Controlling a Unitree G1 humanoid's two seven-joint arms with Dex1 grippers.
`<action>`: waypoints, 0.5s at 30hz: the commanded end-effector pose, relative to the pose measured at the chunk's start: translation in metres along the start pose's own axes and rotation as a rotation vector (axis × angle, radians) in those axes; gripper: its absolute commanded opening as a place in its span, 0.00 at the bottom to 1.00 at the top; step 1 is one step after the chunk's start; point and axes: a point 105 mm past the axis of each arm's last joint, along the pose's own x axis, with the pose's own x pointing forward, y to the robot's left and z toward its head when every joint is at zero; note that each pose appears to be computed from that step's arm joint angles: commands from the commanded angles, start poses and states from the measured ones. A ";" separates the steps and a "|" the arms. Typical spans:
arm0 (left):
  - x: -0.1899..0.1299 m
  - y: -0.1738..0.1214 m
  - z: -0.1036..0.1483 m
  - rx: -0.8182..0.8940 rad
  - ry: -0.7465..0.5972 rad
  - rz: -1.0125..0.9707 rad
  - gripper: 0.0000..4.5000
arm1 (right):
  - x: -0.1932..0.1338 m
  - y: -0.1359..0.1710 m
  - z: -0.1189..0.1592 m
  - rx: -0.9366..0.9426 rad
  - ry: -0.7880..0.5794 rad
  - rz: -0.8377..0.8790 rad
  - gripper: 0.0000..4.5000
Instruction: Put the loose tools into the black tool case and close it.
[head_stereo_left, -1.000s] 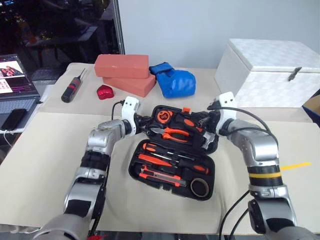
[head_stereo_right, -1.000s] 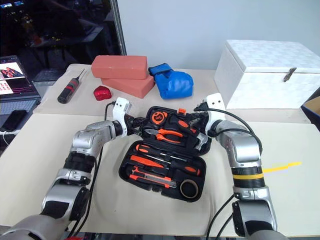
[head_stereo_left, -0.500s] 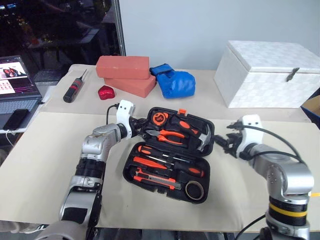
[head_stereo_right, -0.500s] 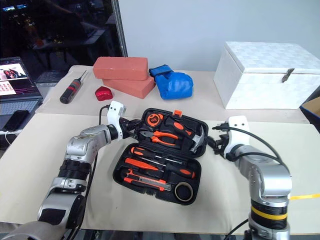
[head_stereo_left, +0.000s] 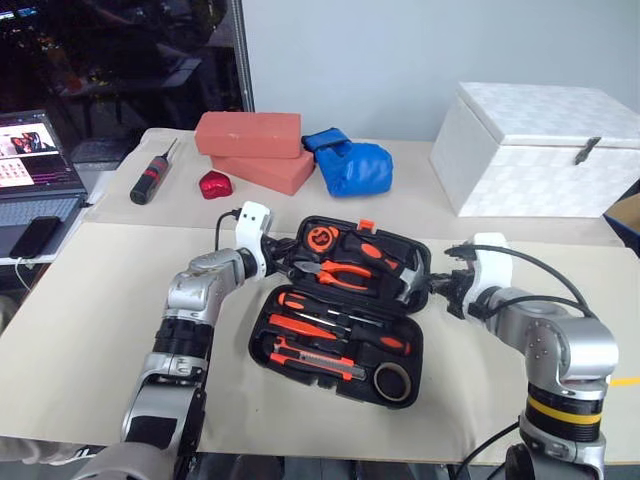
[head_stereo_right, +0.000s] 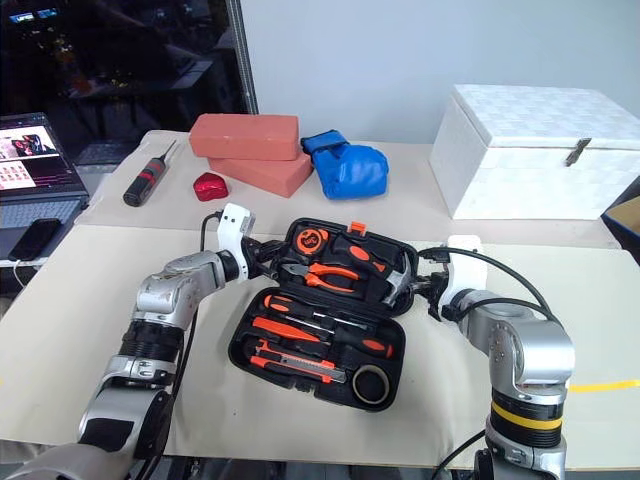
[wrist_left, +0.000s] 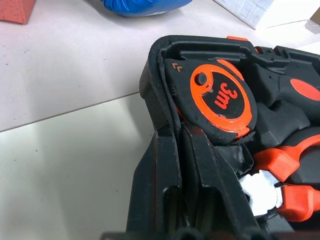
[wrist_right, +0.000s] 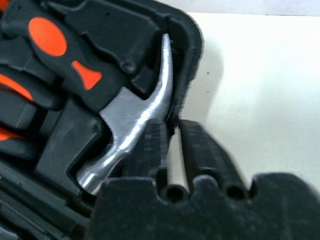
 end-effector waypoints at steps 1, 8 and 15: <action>-0.004 -0.007 0.018 0.013 -0.069 -0.018 0.00 | 0.001 0.004 0.013 0.024 -0.042 0.048 0.01; -0.002 -0.004 0.027 -0.067 -0.128 0.019 0.00 | 0.027 0.011 0.048 0.003 -0.174 0.100 0.01; 0.004 0.000 0.047 -0.094 -0.230 0.090 0.00 | 0.059 0.019 0.096 -0.125 -0.309 0.133 0.01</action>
